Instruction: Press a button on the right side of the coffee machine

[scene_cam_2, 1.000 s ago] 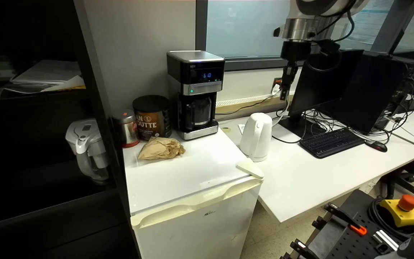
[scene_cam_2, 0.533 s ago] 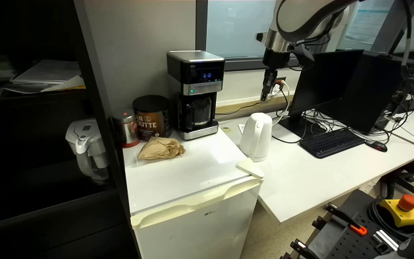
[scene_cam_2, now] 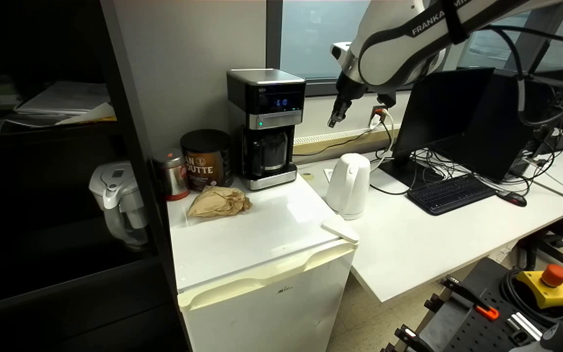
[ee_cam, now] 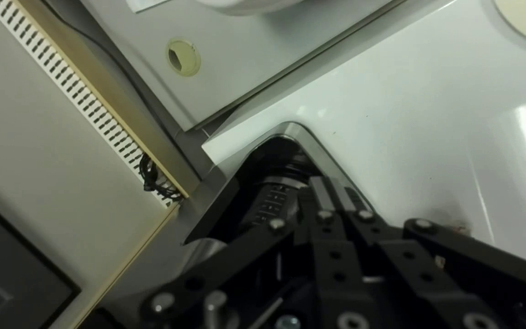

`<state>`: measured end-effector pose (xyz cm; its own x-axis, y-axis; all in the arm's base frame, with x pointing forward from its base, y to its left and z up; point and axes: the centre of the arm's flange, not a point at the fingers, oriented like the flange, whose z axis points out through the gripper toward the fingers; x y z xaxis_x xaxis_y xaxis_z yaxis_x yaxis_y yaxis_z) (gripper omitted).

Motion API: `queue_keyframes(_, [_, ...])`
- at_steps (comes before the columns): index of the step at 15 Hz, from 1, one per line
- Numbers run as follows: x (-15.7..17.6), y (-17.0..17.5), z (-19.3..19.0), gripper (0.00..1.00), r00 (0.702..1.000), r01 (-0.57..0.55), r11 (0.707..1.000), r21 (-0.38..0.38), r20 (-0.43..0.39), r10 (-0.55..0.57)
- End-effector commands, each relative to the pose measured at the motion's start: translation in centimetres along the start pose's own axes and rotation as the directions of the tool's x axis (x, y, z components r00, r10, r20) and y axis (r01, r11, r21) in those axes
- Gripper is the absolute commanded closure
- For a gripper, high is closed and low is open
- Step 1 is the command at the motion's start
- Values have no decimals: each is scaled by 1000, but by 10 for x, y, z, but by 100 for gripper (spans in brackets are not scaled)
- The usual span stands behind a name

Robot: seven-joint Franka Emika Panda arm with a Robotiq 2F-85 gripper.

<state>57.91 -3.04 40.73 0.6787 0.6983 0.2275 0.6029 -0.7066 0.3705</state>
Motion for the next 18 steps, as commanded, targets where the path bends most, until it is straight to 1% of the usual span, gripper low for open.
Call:
queue_keyframes(1, [22,8,22,96,996,61,996,-64,-65,-65])
queue_keyframes(5, [44,2,33,98,984,125,985,-116,-109,-138])
queue_keyframes(7, [53,-1,36,97,977,158,978,-139,-121,-175])
queue_keyframes(14, [70,4,42,97,957,234,952,-199,-124,-261])
queue_keyframes(18, [77,9,48,97,953,249,946,-206,-125,-278])
